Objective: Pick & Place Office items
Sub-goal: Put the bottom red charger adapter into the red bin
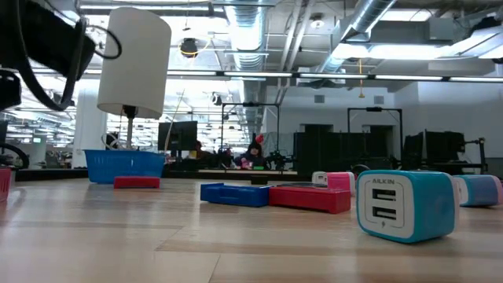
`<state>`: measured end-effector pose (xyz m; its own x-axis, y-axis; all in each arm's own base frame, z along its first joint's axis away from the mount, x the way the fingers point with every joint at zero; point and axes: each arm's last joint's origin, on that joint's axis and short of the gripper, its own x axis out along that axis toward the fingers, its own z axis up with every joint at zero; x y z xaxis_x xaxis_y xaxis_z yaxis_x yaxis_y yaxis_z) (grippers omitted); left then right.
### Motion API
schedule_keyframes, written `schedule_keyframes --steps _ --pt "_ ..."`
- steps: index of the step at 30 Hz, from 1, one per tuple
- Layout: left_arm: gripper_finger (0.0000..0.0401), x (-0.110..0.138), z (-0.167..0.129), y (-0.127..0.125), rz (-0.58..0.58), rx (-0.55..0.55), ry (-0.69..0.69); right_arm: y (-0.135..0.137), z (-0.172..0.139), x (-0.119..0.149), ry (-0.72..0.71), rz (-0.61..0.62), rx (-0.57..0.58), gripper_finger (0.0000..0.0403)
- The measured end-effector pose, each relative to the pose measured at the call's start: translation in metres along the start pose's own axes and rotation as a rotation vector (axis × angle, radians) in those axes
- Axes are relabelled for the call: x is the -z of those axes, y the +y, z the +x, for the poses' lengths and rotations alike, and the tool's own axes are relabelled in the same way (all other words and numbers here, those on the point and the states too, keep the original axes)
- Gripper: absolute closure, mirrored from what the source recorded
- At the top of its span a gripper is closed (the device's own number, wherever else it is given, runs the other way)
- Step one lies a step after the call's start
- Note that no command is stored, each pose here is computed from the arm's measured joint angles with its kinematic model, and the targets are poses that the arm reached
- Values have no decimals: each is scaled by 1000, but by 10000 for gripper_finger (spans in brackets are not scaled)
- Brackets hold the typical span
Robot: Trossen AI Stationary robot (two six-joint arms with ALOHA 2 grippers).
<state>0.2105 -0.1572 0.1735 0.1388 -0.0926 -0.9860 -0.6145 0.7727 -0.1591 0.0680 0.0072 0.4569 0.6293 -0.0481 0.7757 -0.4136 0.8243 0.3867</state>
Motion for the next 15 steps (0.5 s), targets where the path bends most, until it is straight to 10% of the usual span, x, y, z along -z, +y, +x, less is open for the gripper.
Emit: schedule_keyframes --steps 15 --pt "4 -1 11 28 -41 103 -65 0 6 2 19 -36 9 97"
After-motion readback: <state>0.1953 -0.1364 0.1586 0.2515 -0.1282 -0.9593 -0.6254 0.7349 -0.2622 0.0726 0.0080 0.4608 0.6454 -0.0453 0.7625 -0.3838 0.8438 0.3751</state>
